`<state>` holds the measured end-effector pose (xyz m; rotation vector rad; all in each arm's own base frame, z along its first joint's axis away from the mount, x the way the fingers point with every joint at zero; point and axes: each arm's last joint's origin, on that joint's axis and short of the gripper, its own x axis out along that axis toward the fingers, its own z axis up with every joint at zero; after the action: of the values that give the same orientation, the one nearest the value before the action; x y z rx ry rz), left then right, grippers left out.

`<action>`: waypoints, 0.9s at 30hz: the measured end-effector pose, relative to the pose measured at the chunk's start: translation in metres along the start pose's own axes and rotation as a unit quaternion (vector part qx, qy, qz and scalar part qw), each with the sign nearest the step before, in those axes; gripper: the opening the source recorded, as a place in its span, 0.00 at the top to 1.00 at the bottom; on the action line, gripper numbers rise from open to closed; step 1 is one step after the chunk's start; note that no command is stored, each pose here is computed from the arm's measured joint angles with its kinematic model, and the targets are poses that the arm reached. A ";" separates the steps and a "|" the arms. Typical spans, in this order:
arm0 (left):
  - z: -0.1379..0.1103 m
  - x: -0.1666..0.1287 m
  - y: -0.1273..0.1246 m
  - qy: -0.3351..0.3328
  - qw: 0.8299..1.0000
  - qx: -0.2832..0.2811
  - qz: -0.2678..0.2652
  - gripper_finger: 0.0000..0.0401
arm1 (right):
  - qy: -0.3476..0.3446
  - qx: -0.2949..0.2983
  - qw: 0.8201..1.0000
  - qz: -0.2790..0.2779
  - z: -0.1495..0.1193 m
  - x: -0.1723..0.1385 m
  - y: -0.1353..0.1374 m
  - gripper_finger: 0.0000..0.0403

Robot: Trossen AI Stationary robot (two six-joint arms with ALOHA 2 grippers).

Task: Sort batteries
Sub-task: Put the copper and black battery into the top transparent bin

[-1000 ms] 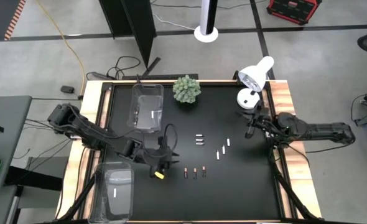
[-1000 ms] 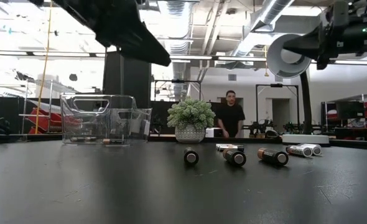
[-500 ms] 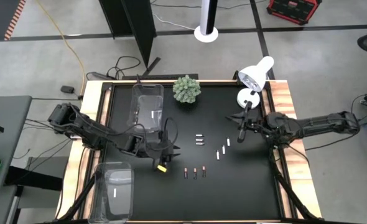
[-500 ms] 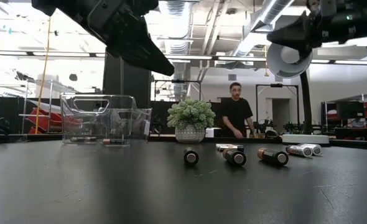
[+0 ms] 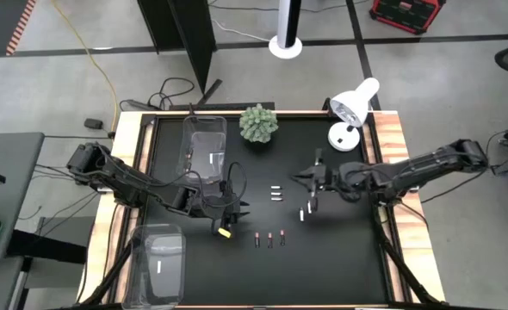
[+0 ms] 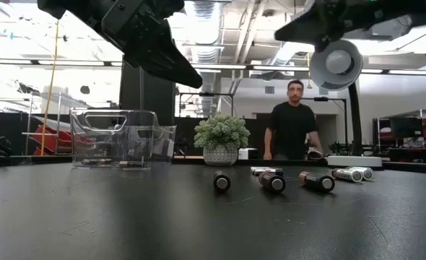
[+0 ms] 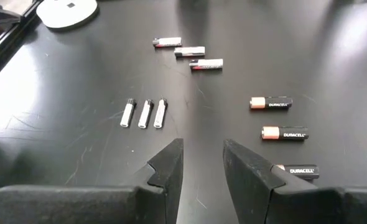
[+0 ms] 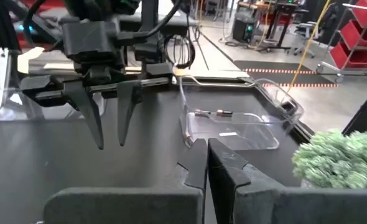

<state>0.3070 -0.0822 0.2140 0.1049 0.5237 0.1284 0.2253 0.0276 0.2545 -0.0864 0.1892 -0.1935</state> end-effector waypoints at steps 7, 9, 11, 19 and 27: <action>-0.024 0.030 -0.007 0.044 0.997 0.053 -0.026 0.71 | 0.012 -0.020 1.000 0.005 0.010 0.020 0.010 0.83; -0.035 0.041 -0.010 0.065 0.995 0.070 -0.041 0.68 | 0.014 -0.021 1.000 0.005 0.010 0.023 0.011 0.79; -0.045 0.050 -0.015 0.077 0.990 0.106 -0.052 0.65 | 0.016 -0.021 1.000 0.005 0.010 0.024 0.012 0.75; -0.046 0.052 -0.032 0.043 0.946 0.295 -0.131 0.58 | 0.018 -0.021 1.000 0.004 0.011 0.024 0.011 0.65; -0.023 0.064 -0.039 0.087 0.907 0.364 -0.191 0.58 | 0.020 -0.022 1.000 0.004 0.011 0.024 0.011 0.64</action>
<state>0.3540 -0.1092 0.1576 0.7237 0.7424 -0.4568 0.2525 0.0346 0.2594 -0.1257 0.2330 -0.1839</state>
